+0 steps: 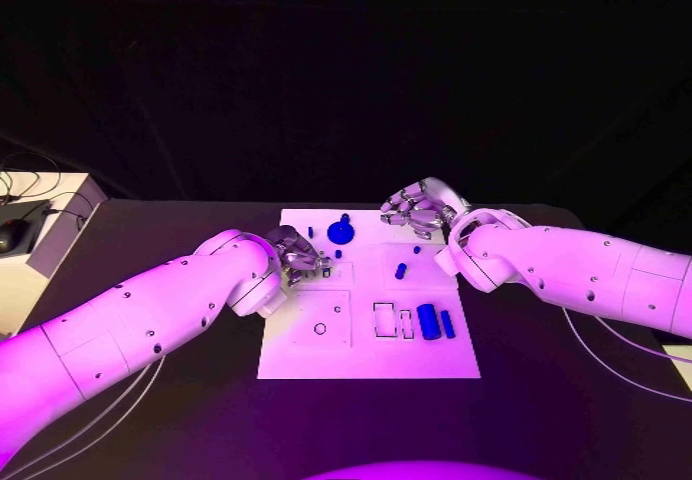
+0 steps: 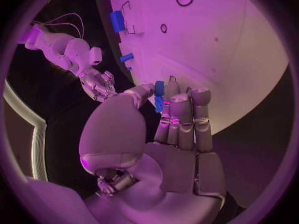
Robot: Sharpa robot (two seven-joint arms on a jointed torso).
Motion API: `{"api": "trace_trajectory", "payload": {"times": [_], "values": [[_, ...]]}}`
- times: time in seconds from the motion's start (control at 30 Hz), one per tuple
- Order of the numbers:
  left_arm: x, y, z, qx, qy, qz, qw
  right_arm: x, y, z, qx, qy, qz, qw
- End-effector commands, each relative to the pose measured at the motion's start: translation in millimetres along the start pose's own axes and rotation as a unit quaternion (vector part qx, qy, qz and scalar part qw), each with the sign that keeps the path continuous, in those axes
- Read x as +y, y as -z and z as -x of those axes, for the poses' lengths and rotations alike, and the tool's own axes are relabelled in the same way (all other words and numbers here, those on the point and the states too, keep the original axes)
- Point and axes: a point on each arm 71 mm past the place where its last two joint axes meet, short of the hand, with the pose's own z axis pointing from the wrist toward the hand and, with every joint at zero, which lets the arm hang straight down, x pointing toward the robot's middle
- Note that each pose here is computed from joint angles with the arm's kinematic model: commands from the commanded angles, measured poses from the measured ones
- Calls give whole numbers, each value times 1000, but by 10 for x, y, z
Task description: Assemble the parts on the task board
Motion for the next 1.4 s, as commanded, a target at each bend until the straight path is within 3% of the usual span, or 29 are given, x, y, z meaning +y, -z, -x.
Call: {"api": "trace_trajectory", "payload": {"times": [0.03,0.2,0.33,0.47,0.67,1.03,1.4], "values": [[-19,30,-21,49,31,-19,998,11,6,-18,9,2,4,1000],[13,59,50,92,46,-20,995,6,13,-13,9,3,4,1000],[27,75,164,141,51,-10,989,-2,19,-2,7,3,3,1000],[6,81,274,185,34,-2,982,-6,21,3,7,3,3,1000],[-42,59,394,225,-6,21,974,9,23,-13,11,2,5,1000],[-187,-45,521,234,-65,55,969,53,24,-57,19,0,12,1000],[-320,-170,462,196,-114,78,971,89,13,-91,20,0,18,1000]]}}
